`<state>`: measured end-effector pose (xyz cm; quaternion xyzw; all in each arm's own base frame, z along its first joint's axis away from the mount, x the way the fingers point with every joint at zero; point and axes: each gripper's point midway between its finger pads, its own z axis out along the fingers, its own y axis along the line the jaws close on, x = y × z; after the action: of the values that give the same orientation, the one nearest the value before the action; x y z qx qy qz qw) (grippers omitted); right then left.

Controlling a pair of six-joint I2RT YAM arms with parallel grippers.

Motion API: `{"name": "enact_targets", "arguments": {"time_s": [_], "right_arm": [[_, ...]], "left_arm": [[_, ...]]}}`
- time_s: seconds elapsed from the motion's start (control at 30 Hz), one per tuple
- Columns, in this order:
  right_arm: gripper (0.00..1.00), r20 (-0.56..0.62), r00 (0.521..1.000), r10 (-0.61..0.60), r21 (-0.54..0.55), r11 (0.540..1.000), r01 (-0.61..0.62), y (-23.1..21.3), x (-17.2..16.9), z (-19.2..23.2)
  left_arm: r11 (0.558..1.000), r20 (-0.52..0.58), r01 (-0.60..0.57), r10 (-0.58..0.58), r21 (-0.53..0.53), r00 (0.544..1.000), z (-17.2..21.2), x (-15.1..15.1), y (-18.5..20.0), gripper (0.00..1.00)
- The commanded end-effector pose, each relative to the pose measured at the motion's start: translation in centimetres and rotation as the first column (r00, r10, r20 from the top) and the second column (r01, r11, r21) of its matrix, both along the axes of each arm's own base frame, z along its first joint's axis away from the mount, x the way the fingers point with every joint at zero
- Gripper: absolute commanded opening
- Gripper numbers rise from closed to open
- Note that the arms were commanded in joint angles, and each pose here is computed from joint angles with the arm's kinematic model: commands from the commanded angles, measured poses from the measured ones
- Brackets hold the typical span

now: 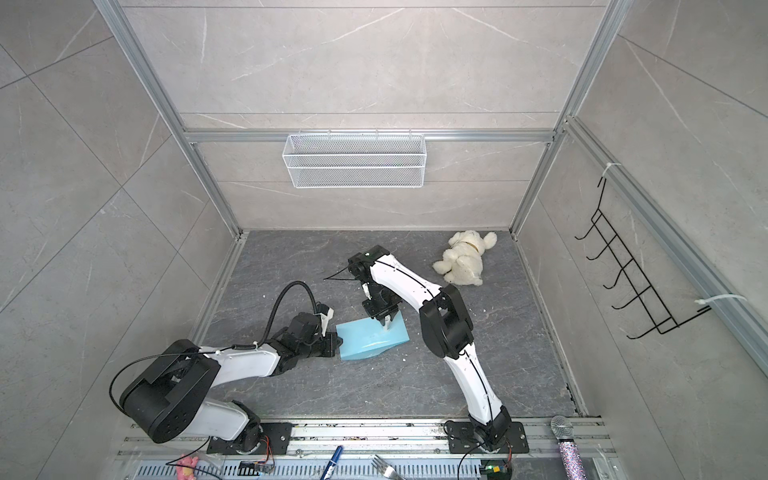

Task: Place the letter into the envelope and seal it
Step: 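Press the glue stick onto the envelope with the right gripper while the left steadies it, then rub the white glue stick across the envelope with the right while the left holds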

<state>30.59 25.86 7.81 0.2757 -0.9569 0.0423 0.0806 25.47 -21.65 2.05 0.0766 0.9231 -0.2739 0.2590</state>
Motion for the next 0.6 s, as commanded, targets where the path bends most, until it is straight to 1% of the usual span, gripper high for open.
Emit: {"name": "enact_targets", "arguments": {"time_s": [0.0, 0.17, 0.43, 0.57], "right_arm": [[0.0, 0.04, 0.999, -0.034, 0.029, 0.999, 0.033, 0.0, 0.6, 1.2], [0.0, 0.069, 0.997, -0.025, 0.139, 0.99, 0.015, 2.2, 0.3, 3.6], [0.0, 0.082, 0.996, 0.04, 0.166, 0.985, -0.053, 5.0, -1.3, 4.7], [0.0, 0.066, 0.996, 0.068, 0.171, 0.982, -0.078, 6.5, -2.1, 4.2]], "left_arm": [[1.0, 0.001, -0.004, 0.004, 0.028, 1.0, -0.2, 0.3, 0.3, 0.0], [1.0, 0.006, -0.001, 0.001, 0.023, 1.0, -0.1, 0.4, 0.2, 0.0], [1.0, 0.004, -0.001, 0.001, 0.019, 1.0, -0.1, 0.4, 0.1, 0.0], [1.0, 0.0, -0.001, 0.001, 0.018, 1.0, -0.2, 0.4, 0.1, 0.0]]}}
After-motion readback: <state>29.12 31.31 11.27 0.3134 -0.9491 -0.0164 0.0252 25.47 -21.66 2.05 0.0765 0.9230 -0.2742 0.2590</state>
